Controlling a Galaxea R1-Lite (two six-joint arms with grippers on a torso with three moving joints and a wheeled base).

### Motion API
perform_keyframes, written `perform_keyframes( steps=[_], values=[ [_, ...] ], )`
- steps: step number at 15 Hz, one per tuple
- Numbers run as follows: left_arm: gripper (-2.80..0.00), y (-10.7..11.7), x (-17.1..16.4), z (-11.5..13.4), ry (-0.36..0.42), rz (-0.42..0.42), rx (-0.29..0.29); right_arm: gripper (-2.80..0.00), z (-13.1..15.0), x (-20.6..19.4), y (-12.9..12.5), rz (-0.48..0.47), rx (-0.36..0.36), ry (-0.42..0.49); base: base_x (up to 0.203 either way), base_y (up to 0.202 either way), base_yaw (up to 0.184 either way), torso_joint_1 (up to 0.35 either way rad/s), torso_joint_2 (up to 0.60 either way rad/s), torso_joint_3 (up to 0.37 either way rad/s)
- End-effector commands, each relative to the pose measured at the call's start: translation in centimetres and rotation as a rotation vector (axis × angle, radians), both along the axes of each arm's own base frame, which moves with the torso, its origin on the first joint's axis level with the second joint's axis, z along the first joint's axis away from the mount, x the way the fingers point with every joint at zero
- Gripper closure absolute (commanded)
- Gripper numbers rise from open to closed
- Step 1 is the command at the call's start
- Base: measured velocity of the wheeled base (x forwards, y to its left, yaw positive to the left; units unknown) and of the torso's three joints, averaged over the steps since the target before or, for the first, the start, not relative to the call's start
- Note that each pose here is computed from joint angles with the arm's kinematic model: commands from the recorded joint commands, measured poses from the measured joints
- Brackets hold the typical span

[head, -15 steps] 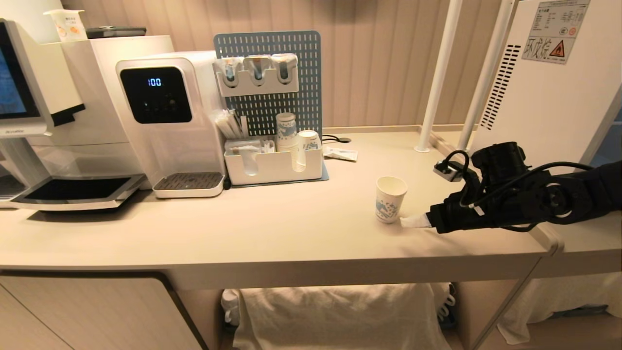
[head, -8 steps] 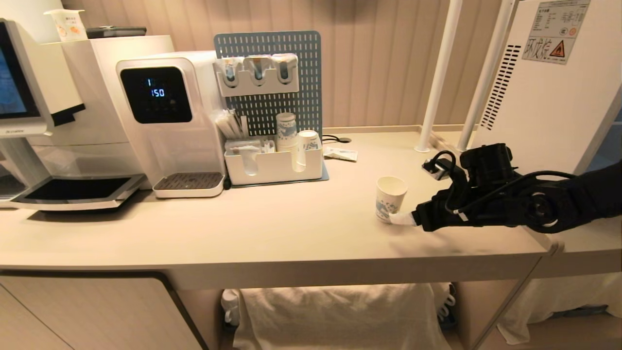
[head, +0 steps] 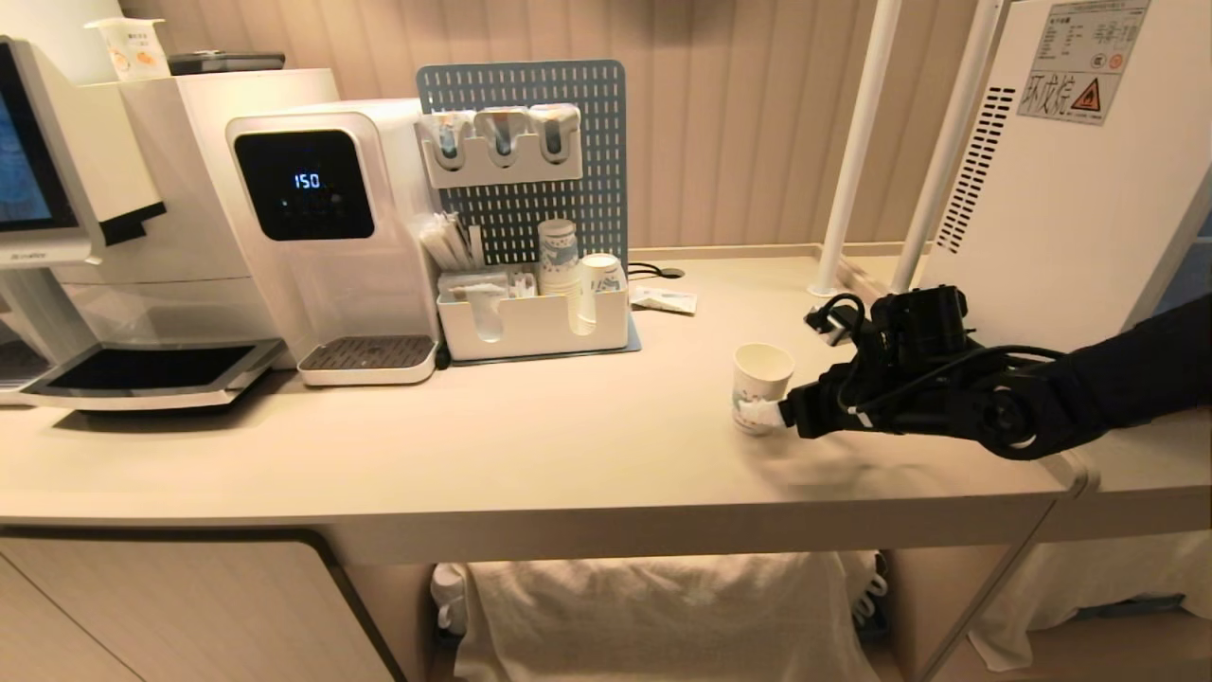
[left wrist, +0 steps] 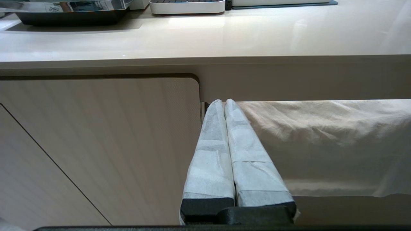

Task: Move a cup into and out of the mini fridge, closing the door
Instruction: Put the paper cup in the freezer

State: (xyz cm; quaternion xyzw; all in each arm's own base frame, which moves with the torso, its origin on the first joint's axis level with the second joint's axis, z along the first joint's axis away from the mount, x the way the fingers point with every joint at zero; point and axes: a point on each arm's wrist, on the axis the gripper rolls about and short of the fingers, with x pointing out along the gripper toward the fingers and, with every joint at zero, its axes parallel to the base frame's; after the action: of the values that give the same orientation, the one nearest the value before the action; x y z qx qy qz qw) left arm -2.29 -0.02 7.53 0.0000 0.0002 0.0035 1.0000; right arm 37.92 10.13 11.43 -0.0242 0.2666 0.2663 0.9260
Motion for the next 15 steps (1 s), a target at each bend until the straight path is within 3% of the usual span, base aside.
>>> perform_keyframes(
  steps=[1, 6, 12, 13, 15],
  values=[
    [0.00, 0.0, 0.0, 0.0, 0.001, 0.001, 0.000, -2.80, -1.5, 1.2, 0.5, -0.013, -0.009, -0.008, 0.000, 0.000, 0.000, 0.000, 0.00, 0.000],
    [0.00, 0.0, 0.0, 0.0, 0.000, 0.001, 0.000, -2.80, -1.8, 2.1, 0.8, -0.014, 0.001, -0.026, 0.000, 0.000, 0.000, 0.000, 0.00, 0.000],
    [0.00, 0.0, 0.0, 0.0, 0.000, 0.001, 0.000, -2.80, -1.8, 2.7, 1.5, -0.025, 0.062, -0.054, 0.000, 0.000, 0.000, 0.000, 0.00, 0.000],
    [0.00, 0.0, 0.0, 0.0, 0.001, 0.001, 0.000, 0.00, -1.8, 2.9, 1.6, -0.035, 0.082, -0.054, 0.000, 0.000, 0.000, 0.000, 0.00, 0.000],
    [0.00, 0.0, 0.0, 0.0, 0.001, 0.001, 0.000, 0.00, -1.9, 3.0, 1.6, -0.041, 0.073, -0.049, 0.000, 0.000, 0.000, 0.000, 0.00, 0.000]
  ],
)
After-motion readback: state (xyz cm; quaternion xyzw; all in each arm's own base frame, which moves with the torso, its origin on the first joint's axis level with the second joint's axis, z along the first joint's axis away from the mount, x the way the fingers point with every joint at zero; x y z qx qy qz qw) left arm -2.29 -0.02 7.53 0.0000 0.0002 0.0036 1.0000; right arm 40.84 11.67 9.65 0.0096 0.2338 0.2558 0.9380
